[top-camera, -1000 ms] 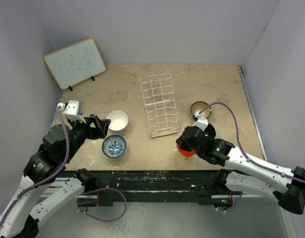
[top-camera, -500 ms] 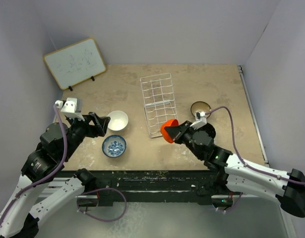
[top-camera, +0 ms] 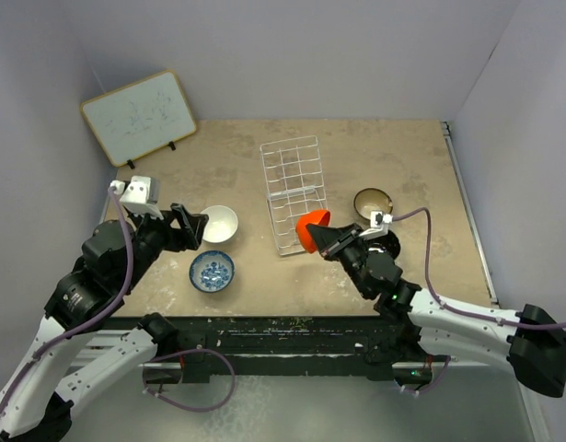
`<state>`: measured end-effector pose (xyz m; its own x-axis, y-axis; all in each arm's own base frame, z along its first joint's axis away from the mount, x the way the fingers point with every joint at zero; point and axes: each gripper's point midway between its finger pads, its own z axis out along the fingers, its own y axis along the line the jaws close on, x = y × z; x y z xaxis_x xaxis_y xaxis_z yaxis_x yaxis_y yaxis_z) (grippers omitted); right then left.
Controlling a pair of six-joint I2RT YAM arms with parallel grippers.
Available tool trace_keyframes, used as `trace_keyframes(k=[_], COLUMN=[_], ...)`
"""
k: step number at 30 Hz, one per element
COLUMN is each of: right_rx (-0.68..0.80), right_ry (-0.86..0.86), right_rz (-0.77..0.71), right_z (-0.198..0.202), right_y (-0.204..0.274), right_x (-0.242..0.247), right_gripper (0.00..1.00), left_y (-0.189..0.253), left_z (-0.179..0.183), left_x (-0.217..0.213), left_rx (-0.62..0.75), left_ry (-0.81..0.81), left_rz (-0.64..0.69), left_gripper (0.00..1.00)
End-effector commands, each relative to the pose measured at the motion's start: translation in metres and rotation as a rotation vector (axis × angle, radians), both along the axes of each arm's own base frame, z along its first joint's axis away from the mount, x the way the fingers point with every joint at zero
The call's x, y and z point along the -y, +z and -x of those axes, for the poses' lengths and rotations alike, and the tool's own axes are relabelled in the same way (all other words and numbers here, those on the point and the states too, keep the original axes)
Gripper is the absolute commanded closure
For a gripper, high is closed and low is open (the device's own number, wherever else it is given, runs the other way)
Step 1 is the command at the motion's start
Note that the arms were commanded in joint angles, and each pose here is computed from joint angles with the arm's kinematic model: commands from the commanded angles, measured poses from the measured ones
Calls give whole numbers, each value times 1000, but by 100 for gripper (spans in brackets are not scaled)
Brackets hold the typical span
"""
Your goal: Load the bowls into the dish rack
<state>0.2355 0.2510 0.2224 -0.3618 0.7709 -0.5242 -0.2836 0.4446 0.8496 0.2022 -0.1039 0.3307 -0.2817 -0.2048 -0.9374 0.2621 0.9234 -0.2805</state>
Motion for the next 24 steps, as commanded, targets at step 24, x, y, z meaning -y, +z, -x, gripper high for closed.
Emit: trace_keyframes(k=[24], right_rx=[-422], right_ry=[-60], right_rz=[842], right_z=[10], right_y=[-38], right_x=[51], right_gripper=[100], left_y=[16], left_z=[-25], left_x=[30], left_rx=[57], left_ry=[-50], left_rz=[59], left_gripper=[21])
